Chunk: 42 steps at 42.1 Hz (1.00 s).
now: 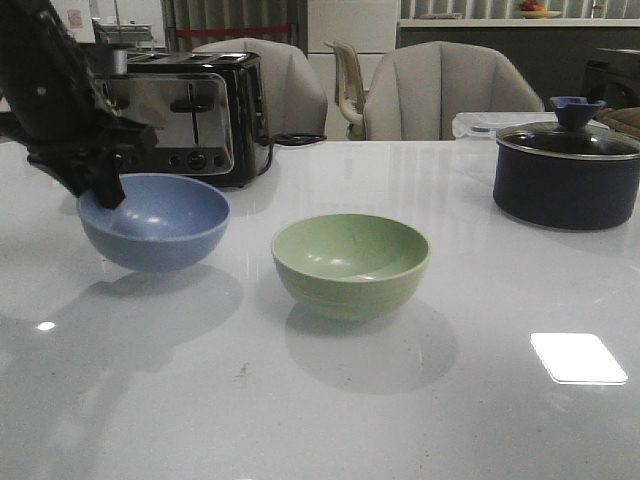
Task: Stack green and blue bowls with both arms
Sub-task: 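Grasp the blue bowl rim with the left gripper and lift it over the green bowl, then lower the blue bowl into the green bowl and open the left gripper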
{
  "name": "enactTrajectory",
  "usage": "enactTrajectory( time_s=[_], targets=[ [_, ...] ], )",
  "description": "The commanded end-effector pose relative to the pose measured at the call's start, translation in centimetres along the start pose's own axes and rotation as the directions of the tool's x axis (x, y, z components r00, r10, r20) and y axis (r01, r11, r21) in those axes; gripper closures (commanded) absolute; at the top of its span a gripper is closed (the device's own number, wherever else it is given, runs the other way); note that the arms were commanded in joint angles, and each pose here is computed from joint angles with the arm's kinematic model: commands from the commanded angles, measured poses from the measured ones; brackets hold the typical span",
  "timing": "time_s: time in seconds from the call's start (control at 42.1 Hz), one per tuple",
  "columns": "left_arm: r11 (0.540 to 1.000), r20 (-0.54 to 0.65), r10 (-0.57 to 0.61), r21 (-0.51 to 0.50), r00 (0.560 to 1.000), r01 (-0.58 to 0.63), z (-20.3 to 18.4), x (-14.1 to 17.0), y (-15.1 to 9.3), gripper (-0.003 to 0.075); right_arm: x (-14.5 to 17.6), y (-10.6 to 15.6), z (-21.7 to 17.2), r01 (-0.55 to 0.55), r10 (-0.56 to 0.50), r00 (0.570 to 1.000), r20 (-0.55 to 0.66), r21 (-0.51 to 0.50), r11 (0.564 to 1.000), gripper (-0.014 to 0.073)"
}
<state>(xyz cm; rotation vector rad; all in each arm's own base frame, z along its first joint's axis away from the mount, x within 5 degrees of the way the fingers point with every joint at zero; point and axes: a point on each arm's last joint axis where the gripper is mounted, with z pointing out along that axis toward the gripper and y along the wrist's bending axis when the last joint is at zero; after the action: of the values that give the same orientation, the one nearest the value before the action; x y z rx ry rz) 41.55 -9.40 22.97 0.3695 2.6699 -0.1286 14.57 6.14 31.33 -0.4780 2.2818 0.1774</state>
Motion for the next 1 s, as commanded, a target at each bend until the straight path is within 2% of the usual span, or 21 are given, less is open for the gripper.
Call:
enactTrajectory(
  time_s=[0.0, 0.166, 0.332, 0.522, 0.665, 0.783, 0.902, 0.973],
  targets=[
    [1.000, 0.163, 0.002, 0.012, 0.987, -0.005, -6.7, -2.3, -0.7, 0.0619, -1.3, -0.1, -0.7, 0.017, -0.017, 0.996, 0.092, 0.009, 1.000, 0.0123],
    [0.993, 0.217, -0.031, 0.120, 0.976, 0.005, -10.8, -3.4, -2.8, 0.0619, -1.3, -0.1, -0.7, 0.017, -0.017, 0.996, 0.092, 0.009, 1.000, 0.0123],
    [0.982, 0.240, 0.014, 0.180, 0.971, -0.058, -11.4, -3.6, -6.4, 0.0619, -1.3, -0.1, -0.7, 0.017, -0.017, 0.996, 0.092, 0.009, 1.000, 0.0123],
    [0.959, 0.222, 0.110, 0.233, 0.969, -0.162, -9.9, -3.0, -11.7, 0.0619, -1.3, -0.1, -0.7, 0.017, -0.017, 0.996, 0.092, 0.009, 1.000, 0.0123],
    [0.942, 0.195, 0.171, 0.253, 0.966, -0.218, -7.6, -2.5, -14.8, 0.0619, -1.3, -0.1, -0.7, 0.017, -0.017, 0.996, 0.092, 0.009, 1.000, 0.0123],
    [0.937, 0.173, 0.196, 0.258, 0.965, -0.236, -5.6, -2.2, -16.0, 0.0619, -1.3, -0.1, -0.7, 0.017, -0.017, 0.996, 0.092, 0.009, 1.000, 0.0123],
    [0.939, 0.167, 0.198, 0.249, 0.966, -0.236, -4.0, -2.3, -16.2, 0.0612, -1.3, -0.1, -0.7, 0.017, -0.017, 0.996, 0.092, 0.009, 1.000, 0.0123],
    [0.941, 0.165, 0.199, 0.244, 0.966, -0.236, -3.5, -2.3, -16.1, 0.0563, -1.3, -0.1, -0.7, 0.017, -0.017, 0.996, 0.092, 0.009, 1.000, 0.0123]
  ],
)
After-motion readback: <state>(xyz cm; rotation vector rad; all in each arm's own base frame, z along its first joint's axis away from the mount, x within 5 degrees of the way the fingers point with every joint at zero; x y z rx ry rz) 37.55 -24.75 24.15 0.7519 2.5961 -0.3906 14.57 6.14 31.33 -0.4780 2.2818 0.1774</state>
